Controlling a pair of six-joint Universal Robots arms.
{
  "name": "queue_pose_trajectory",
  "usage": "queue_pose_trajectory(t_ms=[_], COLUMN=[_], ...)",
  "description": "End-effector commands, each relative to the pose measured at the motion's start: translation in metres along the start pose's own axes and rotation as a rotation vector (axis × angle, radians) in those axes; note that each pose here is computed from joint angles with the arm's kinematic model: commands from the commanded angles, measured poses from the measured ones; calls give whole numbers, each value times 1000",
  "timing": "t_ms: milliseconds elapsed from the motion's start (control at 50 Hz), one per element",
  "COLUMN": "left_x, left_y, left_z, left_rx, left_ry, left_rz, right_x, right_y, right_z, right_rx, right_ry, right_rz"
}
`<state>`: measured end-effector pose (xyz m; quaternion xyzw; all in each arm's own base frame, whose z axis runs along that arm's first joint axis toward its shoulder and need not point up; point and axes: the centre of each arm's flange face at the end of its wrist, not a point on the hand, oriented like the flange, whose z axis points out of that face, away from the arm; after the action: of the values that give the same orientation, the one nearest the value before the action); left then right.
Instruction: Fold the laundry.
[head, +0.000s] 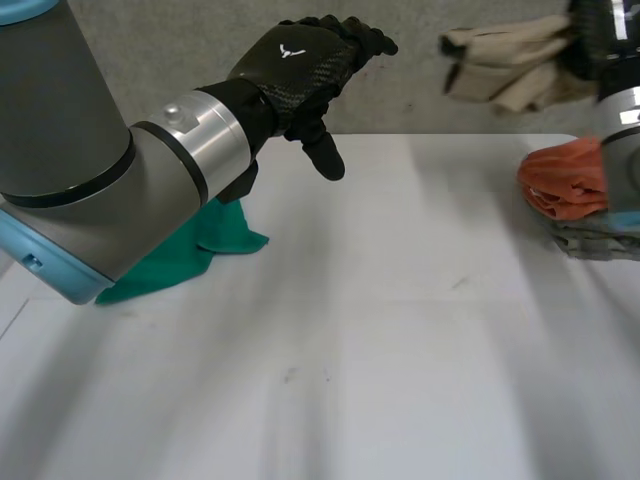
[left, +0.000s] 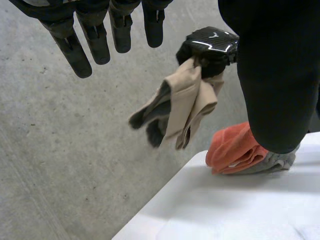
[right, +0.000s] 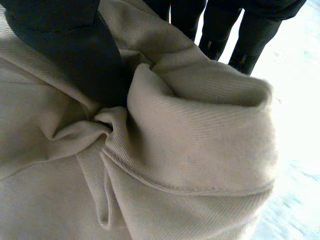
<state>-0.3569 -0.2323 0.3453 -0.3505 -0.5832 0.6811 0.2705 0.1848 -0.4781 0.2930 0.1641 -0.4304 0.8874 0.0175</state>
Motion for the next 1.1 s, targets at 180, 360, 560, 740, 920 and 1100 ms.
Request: queue_pose_trajectory(t_ms=[180,360,560,740,920,1100], left_x=[6,10,21,38,34,-28], left_y=[16,24,19,14,-11,-35], left_z=[3,4,1,-6,-12,-14], left_rx=[-41,-62,-51,-48,32,120], left_ry=[20,29,53,92,75,-246], left_rz=[-16,-25,-22,-28,-5,80], right_x=[81,108,126,198,246,100], right_y=[187,198,142,105,41,-72], right_z=[-74,-101,-82,-111,-84,-34], right_rx=[-280,-384,-405,-665,-679,-189], right_ry=[-102,-130,-84,115,357,63], right_rz=[22,61,49,-86,-526,-343])
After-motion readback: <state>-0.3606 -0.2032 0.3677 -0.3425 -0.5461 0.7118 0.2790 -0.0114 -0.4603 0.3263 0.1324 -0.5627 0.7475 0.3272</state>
